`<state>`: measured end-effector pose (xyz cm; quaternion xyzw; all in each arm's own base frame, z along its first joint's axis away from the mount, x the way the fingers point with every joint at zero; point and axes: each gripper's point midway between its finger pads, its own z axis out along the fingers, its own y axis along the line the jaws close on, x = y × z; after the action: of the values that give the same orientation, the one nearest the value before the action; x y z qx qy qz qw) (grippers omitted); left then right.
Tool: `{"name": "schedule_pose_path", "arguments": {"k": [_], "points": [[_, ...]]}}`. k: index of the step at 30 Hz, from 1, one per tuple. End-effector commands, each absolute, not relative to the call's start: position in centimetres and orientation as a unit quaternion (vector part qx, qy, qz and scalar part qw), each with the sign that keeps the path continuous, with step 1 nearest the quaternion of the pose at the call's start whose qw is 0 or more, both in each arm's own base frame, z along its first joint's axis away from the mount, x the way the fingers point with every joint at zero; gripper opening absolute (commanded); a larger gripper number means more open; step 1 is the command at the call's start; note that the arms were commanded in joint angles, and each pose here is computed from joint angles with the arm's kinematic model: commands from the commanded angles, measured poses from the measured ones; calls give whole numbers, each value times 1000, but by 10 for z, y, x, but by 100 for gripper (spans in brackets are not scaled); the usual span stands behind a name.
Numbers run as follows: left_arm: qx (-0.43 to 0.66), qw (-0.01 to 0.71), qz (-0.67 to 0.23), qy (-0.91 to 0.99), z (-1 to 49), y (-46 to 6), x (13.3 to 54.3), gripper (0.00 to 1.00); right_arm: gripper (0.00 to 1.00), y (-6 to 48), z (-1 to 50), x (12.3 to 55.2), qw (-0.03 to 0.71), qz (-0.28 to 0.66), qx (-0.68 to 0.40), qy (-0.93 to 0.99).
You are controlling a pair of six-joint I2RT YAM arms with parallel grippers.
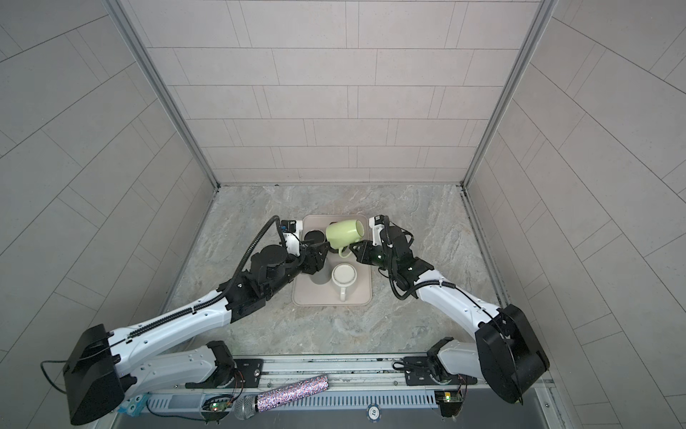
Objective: Turn the mug right side up
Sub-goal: Pass the mug.
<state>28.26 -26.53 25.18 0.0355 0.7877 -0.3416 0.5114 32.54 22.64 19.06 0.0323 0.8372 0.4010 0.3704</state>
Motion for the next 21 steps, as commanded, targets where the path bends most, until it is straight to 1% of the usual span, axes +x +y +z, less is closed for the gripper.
{"name": "schedule_pose_path", "arguments": {"k": [1, 4, 7, 11, 21], "points": [[2, 488, -410, 770, 264, -273, 280, 67, 0, 224, 256, 337, 472, 436, 22, 766], [-13, 471, -447, 761, 263, -280, 284, 67, 0, 222, 264, 338, 489, 441, 25, 752], [-4, 454, -472, 756, 259, -291, 288, 67, 0, 222, 272, 338, 497, 449, 21, 742], [10, 435, -479, 762, 249, -295, 289, 66, 0, 217, 279, 339, 508, 453, 21, 733], [53, 388, -511, 765, 242, -304, 300, 63, 0, 219, 295, 335, 515, 475, -8, 713]]}}
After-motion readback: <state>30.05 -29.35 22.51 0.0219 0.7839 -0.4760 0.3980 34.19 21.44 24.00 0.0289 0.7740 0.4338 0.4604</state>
